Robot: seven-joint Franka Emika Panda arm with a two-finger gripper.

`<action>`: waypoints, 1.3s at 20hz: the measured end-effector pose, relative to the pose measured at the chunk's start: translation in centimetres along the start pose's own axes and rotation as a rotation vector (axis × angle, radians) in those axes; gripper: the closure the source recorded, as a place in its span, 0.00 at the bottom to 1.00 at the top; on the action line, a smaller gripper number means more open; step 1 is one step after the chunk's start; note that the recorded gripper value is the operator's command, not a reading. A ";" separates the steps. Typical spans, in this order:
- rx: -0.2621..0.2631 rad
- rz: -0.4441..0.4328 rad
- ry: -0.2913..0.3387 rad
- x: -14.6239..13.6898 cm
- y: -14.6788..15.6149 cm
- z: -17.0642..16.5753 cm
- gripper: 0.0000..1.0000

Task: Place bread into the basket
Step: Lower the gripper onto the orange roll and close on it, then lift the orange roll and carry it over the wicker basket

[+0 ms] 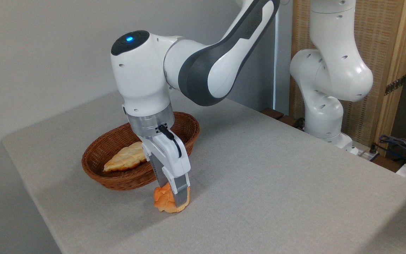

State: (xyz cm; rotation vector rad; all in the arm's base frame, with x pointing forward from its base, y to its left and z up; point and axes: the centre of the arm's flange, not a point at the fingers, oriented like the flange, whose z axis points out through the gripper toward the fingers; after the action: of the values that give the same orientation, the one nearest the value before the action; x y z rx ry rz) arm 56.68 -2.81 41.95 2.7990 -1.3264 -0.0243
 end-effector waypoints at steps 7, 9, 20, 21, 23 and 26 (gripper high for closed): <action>-0.001 0.000 0.001 0.0 0.0 0.0 0.79; -0.001 0.000 0.001 0.0 0.0 0.0 0.79; 0.014 -0.043 0.075 -0.8 -0.7 -3.2 0.74; 0.017 -0.050 0.094 -1.0 -0.6 -3.9 0.74; 0.018 -0.061 0.137 -0.8 -0.4 -5.5 0.71; -0.002 -0.075 0.220 0.4 0.2 -7.6 0.45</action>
State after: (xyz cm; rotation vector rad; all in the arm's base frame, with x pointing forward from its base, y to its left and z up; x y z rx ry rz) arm 56.99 -2.99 49.51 2.7517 -1.1716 0.2709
